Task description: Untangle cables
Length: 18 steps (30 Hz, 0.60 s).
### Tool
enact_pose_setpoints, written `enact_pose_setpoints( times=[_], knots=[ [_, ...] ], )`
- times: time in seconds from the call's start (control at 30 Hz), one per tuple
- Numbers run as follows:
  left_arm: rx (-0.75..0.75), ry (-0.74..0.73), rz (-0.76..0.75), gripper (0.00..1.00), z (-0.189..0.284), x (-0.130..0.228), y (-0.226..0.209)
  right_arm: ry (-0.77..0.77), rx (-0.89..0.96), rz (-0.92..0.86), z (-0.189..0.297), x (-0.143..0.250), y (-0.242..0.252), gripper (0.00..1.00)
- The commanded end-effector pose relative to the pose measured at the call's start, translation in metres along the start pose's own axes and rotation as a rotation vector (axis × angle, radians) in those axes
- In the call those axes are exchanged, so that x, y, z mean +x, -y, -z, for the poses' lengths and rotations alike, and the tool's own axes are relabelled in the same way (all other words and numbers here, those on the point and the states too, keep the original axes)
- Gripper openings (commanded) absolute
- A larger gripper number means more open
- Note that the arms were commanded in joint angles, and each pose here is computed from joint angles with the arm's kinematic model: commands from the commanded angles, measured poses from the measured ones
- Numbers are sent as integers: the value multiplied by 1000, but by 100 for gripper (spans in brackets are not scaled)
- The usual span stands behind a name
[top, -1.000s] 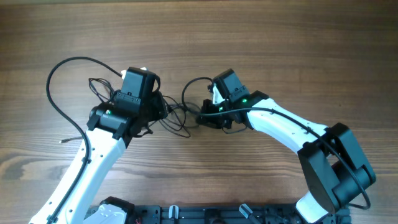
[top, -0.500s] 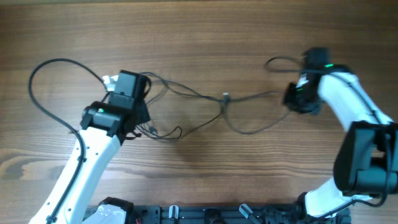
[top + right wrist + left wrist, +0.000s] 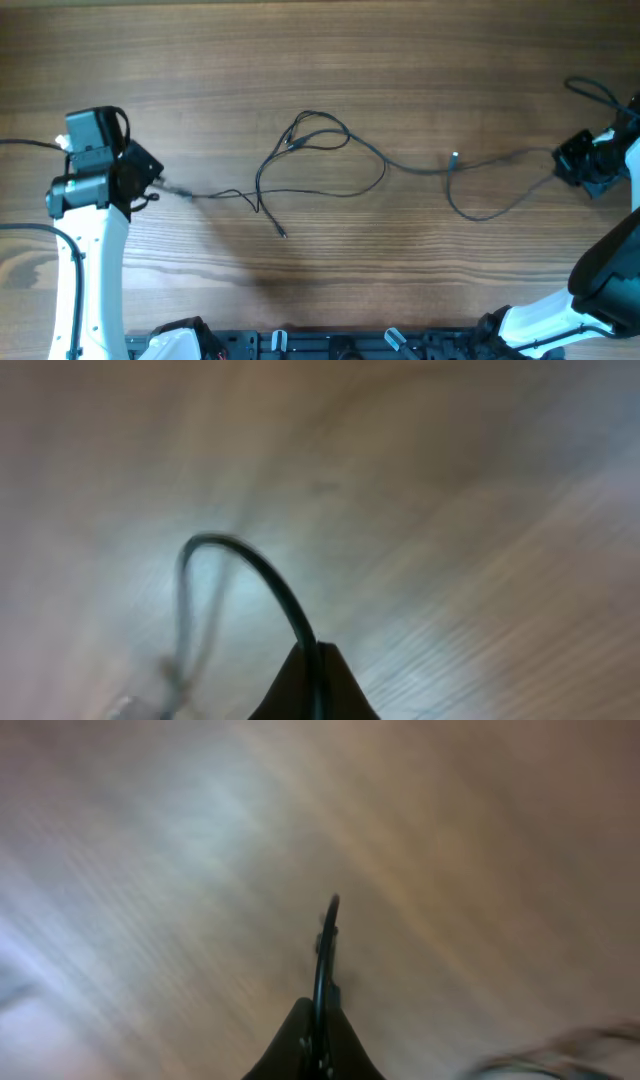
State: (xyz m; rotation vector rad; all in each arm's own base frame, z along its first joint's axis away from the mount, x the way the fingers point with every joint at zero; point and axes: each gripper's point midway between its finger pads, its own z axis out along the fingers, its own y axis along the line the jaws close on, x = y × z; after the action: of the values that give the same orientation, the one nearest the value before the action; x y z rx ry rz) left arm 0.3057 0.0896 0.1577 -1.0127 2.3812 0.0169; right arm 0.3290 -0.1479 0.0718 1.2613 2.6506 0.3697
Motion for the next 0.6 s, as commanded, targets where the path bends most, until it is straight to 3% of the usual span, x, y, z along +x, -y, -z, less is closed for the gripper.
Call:
enact_pose_setpoints(
  times=[0.0, 0.1, 0.17, 0.33, 0.43, 0.57],
  knots=[
    [309, -61, -25, 4, 15, 8, 60, -112, -399, 260, 8, 30, -86, 4],
    [366, -40, -65, 6, 19, 8, 79, -161, -462, 411, 6, 59, -119, 4],
    [381, -38, -105, 33, 21, 12, 86, -196, -464, 505, 1, 82, -137, 4],
    [393, -65, -143, 67, 23, 24, 94, -216, -315, 649, -19, 115, -150, 4],
    [411, -99, -180, 69, 27, 39, 104, -184, -172, 728, -30, 123, -146, 4],
    [535, -202, -277, 68, 44, 79, 136, -185, -168, 810, -34, 140, -159, 4]
  ],
)
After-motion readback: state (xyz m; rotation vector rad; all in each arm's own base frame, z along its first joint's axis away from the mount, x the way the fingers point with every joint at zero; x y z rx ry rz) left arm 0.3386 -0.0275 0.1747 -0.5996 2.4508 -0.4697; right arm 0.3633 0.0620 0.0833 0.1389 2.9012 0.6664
